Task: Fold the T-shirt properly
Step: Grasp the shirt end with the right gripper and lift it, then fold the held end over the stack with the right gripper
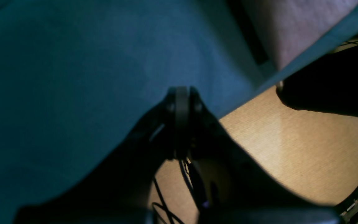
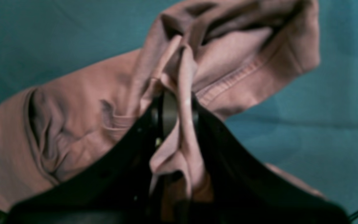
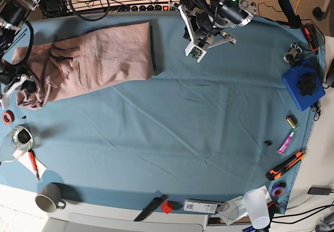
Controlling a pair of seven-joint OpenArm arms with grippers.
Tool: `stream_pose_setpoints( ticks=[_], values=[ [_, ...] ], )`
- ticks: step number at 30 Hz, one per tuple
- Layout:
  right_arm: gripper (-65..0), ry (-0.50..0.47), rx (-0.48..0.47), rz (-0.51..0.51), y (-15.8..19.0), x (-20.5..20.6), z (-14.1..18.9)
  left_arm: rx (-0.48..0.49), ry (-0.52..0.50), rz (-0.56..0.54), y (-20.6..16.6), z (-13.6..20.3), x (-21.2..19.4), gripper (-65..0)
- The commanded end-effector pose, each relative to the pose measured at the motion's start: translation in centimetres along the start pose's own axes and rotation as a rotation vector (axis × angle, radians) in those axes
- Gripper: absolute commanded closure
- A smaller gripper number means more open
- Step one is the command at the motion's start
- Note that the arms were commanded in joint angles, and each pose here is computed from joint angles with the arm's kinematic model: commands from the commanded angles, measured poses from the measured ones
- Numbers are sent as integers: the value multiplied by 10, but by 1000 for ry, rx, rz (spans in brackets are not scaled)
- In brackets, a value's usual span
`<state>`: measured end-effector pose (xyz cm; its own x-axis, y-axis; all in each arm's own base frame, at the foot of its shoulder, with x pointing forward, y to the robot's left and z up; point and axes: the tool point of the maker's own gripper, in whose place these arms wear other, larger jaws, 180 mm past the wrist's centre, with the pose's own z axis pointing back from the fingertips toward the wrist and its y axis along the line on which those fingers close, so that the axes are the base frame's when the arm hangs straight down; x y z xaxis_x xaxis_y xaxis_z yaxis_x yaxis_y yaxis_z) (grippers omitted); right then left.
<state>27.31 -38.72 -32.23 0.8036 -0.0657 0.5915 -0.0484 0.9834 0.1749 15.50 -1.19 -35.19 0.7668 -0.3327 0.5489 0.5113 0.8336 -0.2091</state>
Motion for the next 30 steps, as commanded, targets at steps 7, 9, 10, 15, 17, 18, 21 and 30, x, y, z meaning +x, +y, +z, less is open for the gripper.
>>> stream_pose_setpoints(
  ticks=[7, 9, 10, 15, 17, 18, 21, 30],
  values=[
    [0, -68, -18, 253, 47, 24, 35, 10, -32, 9, 1, 9, 7, 0],
    [0, -98, -12, 319, 65, 29, 43, 19, -39, 11, 3, 13, 8, 0],
    [0, -106, -11, 345, 71, 31, 47, 24, -42, 8, 3, 15, 8, 0],
    [0, -142, 52, 377, 102, 25, 49, 116, -28, 2, 15, 25, 0, 0],
    [0, -177, 116, 354, 118, 24, 46, 151, -28, 9, 21, 31, -1, 0],
    [0, -195, 148, 340, 126, 24, 45, 163, -33, 8, 23, 34, -1, 0],
    [0, -246, 232, 310, 146, 25, 44, 201, -22, 27, 28, 36, -6, 0],
    [0, -259, 423, 346, 202, 15, 42, 280, 9, 34, 38, 40, -18, 0]
  ],
)
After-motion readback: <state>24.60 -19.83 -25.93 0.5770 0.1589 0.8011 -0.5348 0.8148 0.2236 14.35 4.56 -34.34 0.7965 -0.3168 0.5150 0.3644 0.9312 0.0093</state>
